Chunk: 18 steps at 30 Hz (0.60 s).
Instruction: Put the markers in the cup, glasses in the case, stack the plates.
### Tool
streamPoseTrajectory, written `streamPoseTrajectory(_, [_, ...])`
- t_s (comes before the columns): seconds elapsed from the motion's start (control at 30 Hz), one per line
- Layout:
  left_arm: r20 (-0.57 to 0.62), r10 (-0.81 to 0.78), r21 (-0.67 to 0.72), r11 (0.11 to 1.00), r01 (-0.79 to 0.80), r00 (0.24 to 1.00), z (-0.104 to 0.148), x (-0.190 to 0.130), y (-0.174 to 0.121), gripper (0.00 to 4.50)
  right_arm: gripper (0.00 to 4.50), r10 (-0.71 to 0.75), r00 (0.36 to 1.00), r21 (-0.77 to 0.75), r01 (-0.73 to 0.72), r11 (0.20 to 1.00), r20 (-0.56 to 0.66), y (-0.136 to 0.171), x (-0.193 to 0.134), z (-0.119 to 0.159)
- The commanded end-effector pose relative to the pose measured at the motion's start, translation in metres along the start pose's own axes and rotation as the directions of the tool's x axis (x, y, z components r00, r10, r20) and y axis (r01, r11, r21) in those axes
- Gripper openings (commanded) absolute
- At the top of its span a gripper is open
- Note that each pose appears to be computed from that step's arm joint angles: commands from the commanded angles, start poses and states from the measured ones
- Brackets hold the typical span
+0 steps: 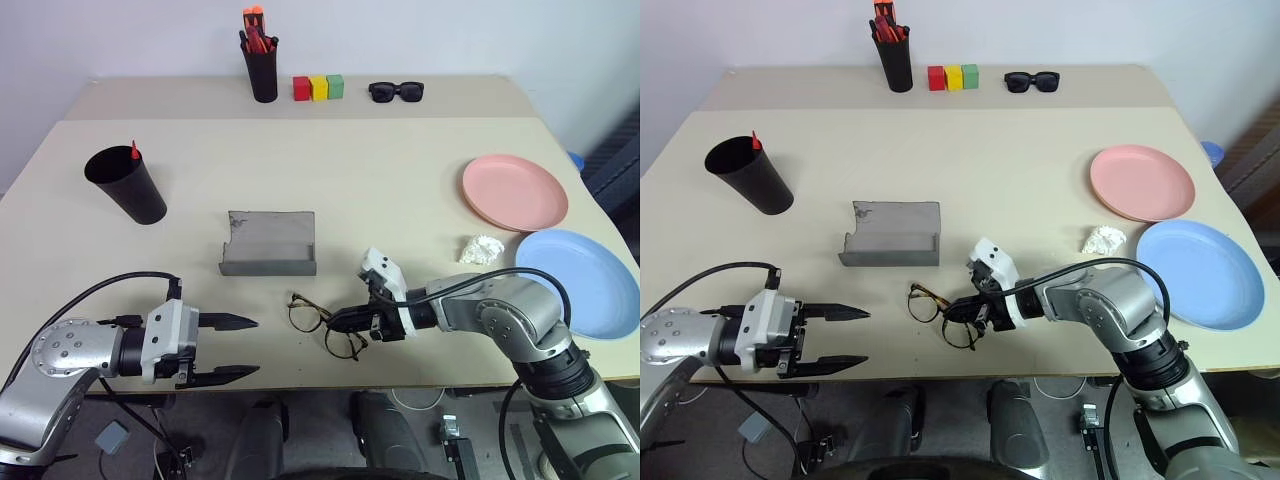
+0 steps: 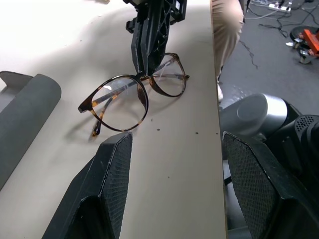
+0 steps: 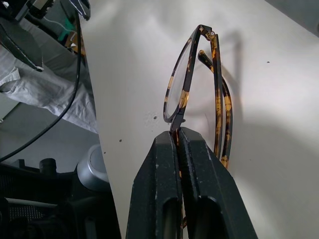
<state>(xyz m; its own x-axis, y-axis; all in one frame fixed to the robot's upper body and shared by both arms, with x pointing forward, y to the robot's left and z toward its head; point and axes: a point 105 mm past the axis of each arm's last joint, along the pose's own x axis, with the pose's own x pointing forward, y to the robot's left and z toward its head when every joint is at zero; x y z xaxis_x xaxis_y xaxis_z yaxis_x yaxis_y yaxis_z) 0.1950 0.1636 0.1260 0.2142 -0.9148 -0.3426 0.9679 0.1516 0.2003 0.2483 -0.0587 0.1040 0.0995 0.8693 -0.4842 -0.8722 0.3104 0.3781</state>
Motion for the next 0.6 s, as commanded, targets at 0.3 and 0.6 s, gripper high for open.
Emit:
streamPoseTrajectory(0.3, [0.017, 0.016, 0.027, 1.0, -0.016, 1.0, 0.008, 0.001, -0.001, 2.97, 0.02, -0.135, 0.976, -0.155, 0.162, 0.975, 0.17, -0.027, -0.053, 0.046])
streamPoseTrajectory(0.6, [0.081, 0.167, -0.086, 0.983, -0.16, 0.983, 0.01, 0.003, 0.017, 2.97, 0.02, -0.056, 0.929, -0.298, 0.174, 0.938, 0.366, -0.029, -0.064, 0.095])
